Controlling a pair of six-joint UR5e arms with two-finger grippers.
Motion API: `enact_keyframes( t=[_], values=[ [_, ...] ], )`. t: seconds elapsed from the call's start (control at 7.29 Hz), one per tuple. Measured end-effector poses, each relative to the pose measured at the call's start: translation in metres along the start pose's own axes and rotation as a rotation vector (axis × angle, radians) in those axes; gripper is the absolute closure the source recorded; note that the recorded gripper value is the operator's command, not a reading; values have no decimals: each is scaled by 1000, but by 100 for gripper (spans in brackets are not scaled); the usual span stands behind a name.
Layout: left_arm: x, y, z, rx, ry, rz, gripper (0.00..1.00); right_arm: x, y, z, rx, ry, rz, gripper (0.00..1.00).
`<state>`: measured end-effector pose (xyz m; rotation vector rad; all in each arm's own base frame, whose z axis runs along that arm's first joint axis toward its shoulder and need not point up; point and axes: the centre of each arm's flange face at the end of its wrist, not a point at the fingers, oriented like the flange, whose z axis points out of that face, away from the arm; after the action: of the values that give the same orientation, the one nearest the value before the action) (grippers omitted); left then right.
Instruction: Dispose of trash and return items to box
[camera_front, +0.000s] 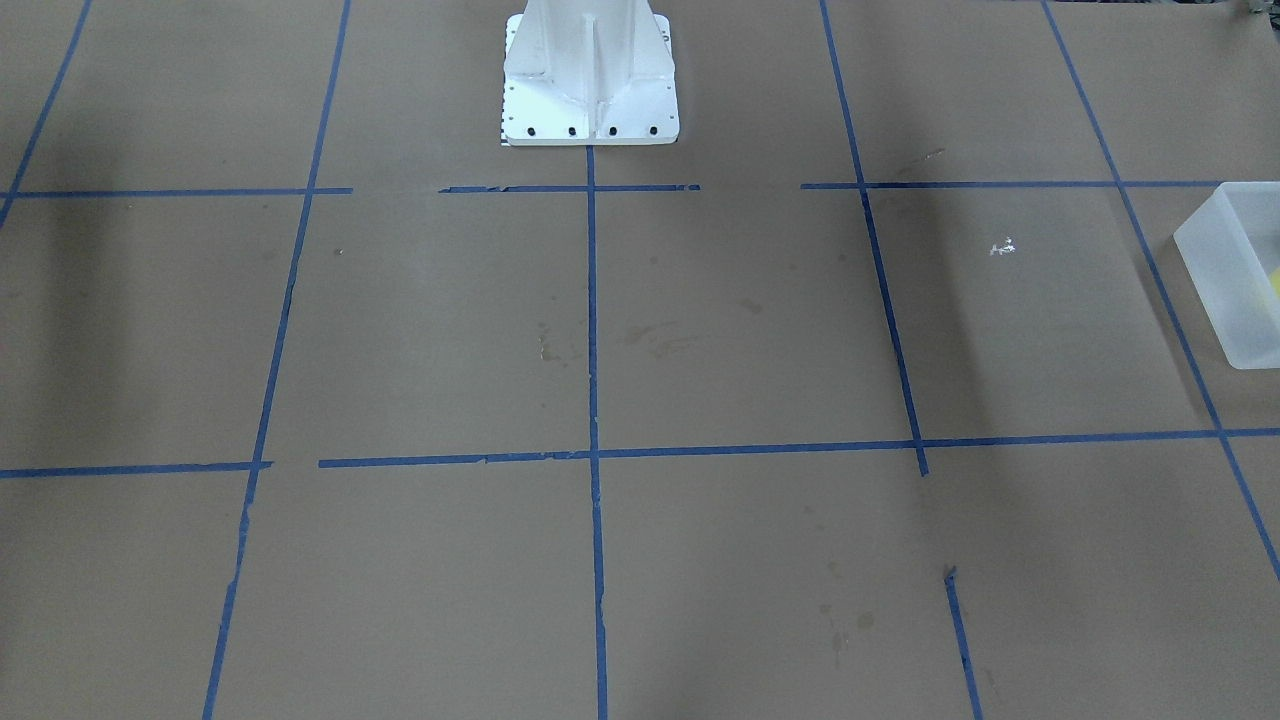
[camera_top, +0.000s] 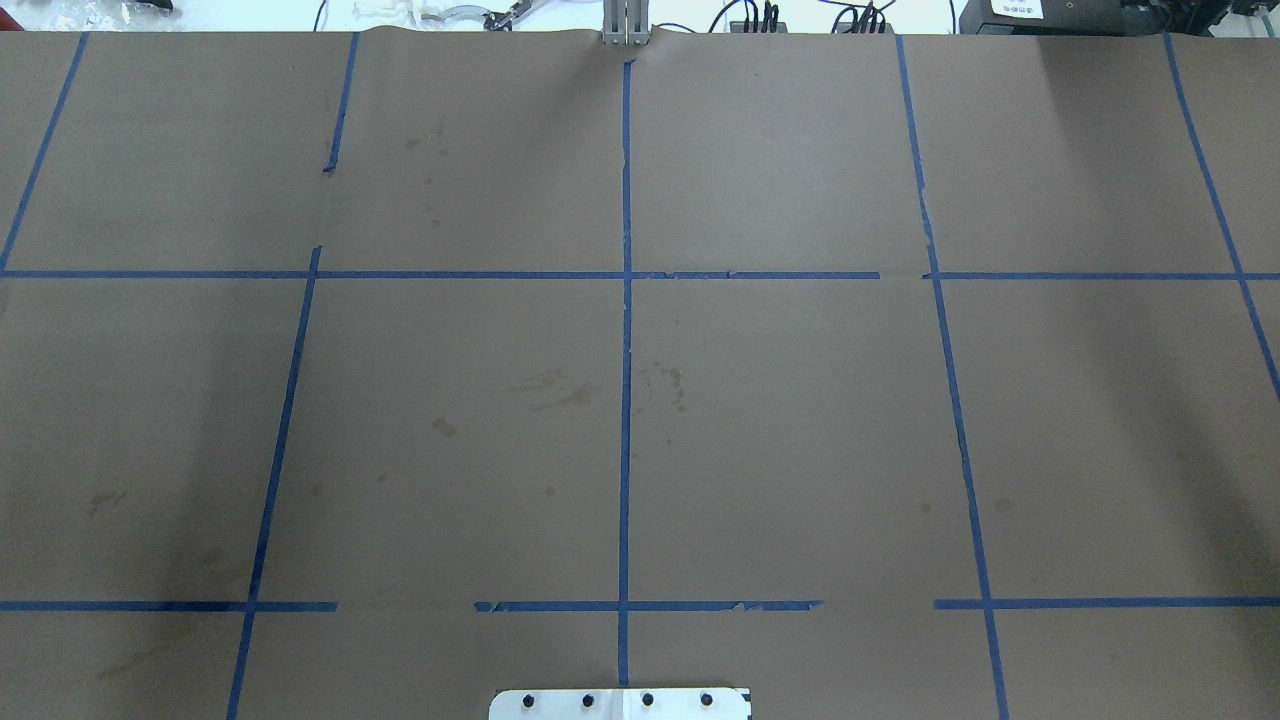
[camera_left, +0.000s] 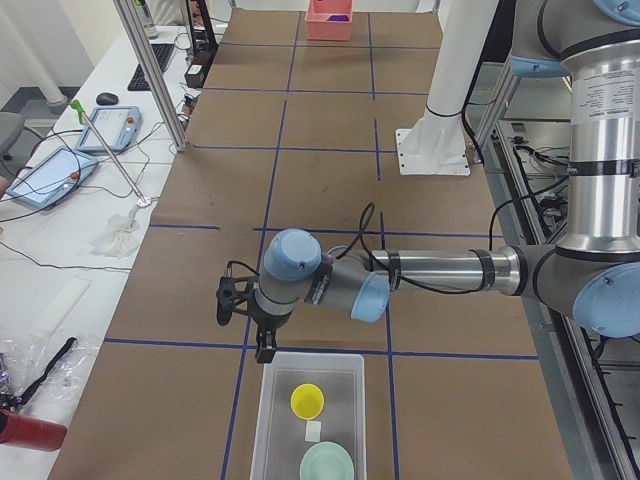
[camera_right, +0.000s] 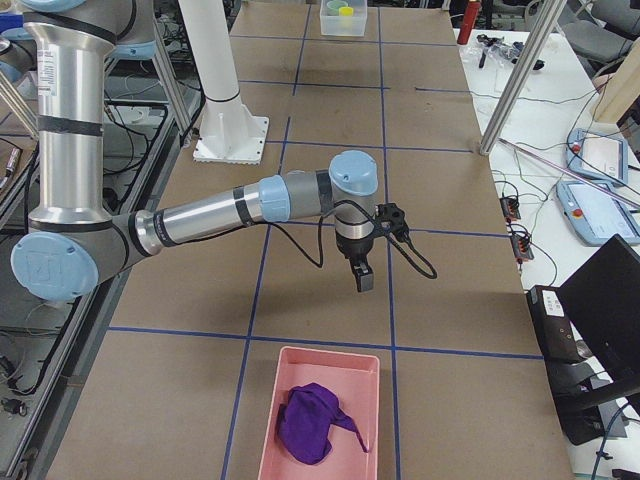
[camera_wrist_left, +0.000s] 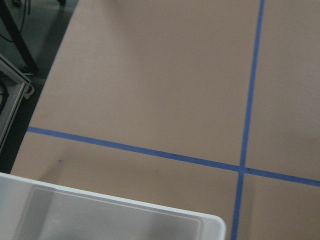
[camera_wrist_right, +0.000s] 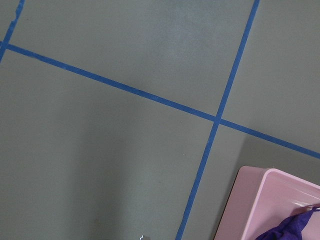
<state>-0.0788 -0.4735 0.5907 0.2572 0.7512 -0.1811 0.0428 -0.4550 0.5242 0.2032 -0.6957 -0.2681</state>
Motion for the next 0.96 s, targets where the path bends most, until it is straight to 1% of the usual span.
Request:
enact_keyframes(
  t=[0.14,0.41,0.55,0.69,0.96],
  values=[
    [45,0,-7,-27,12,55,0,1,0,2,-4,-6,5,0],
    [115,11,-2,-85,41,167,0,2,1,7,-9,-39,14,0],
    [131,17,5,-112,49,224,0,2,0,8,-13,-51,20,0],
    [132,21,6,-140,43,250,0,2,-1,8,-19,-56,34,0],
    [116,25,4,-201,17,204,0,2,-2,8,-31,-59,70,0]
  ],
)
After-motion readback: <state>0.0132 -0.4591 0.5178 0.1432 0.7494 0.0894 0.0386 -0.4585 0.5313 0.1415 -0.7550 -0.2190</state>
